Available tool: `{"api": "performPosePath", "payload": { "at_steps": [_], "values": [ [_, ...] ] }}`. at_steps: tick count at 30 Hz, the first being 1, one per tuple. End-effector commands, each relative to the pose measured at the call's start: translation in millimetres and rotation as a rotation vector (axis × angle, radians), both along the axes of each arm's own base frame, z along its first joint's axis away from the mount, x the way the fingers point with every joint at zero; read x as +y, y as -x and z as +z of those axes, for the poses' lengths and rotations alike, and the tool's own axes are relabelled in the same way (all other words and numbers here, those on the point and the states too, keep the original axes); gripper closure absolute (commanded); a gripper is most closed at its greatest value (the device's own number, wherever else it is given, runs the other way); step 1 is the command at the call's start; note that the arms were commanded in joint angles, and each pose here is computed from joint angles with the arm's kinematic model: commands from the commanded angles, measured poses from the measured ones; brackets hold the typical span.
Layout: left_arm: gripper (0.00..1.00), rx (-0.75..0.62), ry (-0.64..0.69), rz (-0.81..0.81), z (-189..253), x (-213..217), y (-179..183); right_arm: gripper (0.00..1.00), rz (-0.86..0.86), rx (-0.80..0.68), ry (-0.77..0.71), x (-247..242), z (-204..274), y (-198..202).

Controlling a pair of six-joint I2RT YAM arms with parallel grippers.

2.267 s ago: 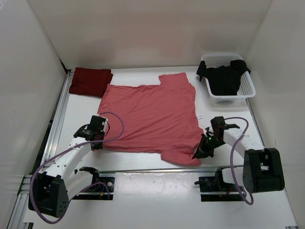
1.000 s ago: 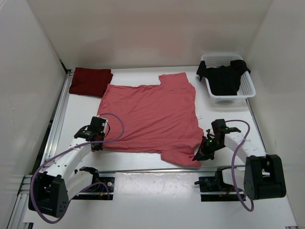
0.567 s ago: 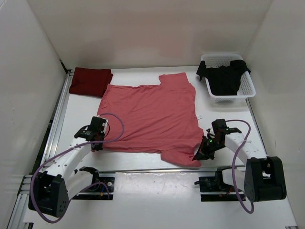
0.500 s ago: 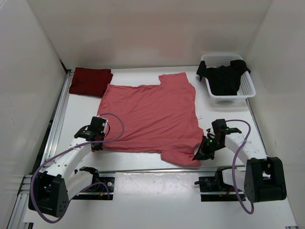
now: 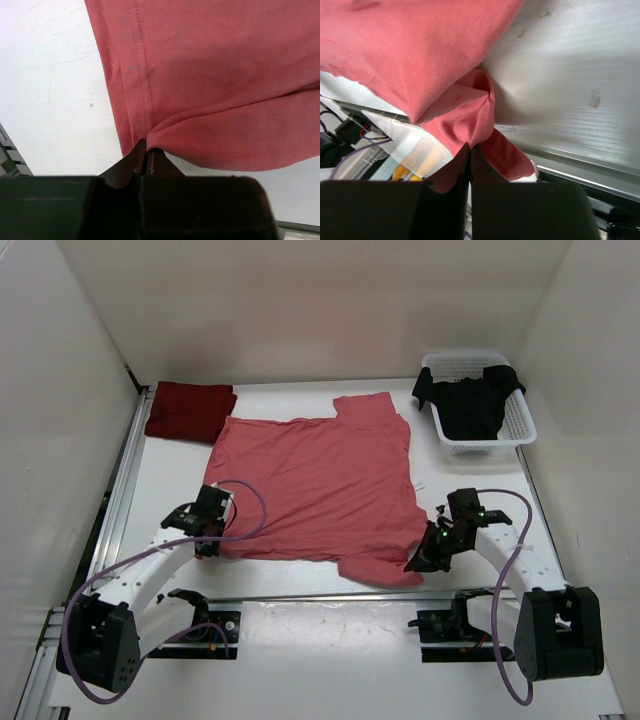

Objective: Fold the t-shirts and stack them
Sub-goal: Flatten out the tshirt

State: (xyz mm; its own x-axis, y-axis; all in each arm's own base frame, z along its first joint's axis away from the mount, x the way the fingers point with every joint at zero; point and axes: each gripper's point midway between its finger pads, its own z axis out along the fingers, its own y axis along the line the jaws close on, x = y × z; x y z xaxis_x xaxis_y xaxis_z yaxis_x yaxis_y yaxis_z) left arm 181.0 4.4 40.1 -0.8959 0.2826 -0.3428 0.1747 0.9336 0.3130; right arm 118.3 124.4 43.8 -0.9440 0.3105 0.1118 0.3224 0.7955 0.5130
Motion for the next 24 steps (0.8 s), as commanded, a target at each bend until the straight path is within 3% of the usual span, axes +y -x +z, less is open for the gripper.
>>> {"api": "performPosePath", "payload": {
  "at_steps": [1,7,9,10,12,14,20,24],
  "values": [
    [0.9,-0.031,-0.009,-0.004,4.4,-0.2,-4.7,1.0,-0.033,-0.037,-0.012,1.8,16.7,-8.7],
    [0.9,-0.04,0.016,-0.012,20.3,-13.8,-34.0,1.0,-0.048,-0.089,-0.009,5.1,35.8,-44.1],
    [0.9,-0.04,0.027,-0.016,24.8,-18.7,-43.4,0.97,-0.048,-0.02,0.002,5.7,27.5,-48.6],
    [0.9,-0.056,0.032,-0.016,31.1,-22.8,-55.7,0.89,-0.048,-0.027,0.001,7.0,30.1,-58.8],
    [0.9,-0.068,0.036,-0.016,37.6,-26.1,-66.0,0.54,-0.01,0.002,-0.002,8.6,22.6,-64.9],
    [0.9,-0.09,0.053,-0.02,48.0,-32.8,-80.7,0.46,0.019,-0.046,0.092,-4.9,20.7,-79.1],
    [0.9,-0.123,0.053,-0.016,59.9,-34.9,-92.7,0.42,0.038,-0.102,0.314,-43.3,41.5,-74.5],
    [0.9,-0.121,0.042,-0.012,56.7,-30.8,-86.0,0.41,-0.048,-0.099,0.307,-44.1,34.3,-42.7]
  ]
}}
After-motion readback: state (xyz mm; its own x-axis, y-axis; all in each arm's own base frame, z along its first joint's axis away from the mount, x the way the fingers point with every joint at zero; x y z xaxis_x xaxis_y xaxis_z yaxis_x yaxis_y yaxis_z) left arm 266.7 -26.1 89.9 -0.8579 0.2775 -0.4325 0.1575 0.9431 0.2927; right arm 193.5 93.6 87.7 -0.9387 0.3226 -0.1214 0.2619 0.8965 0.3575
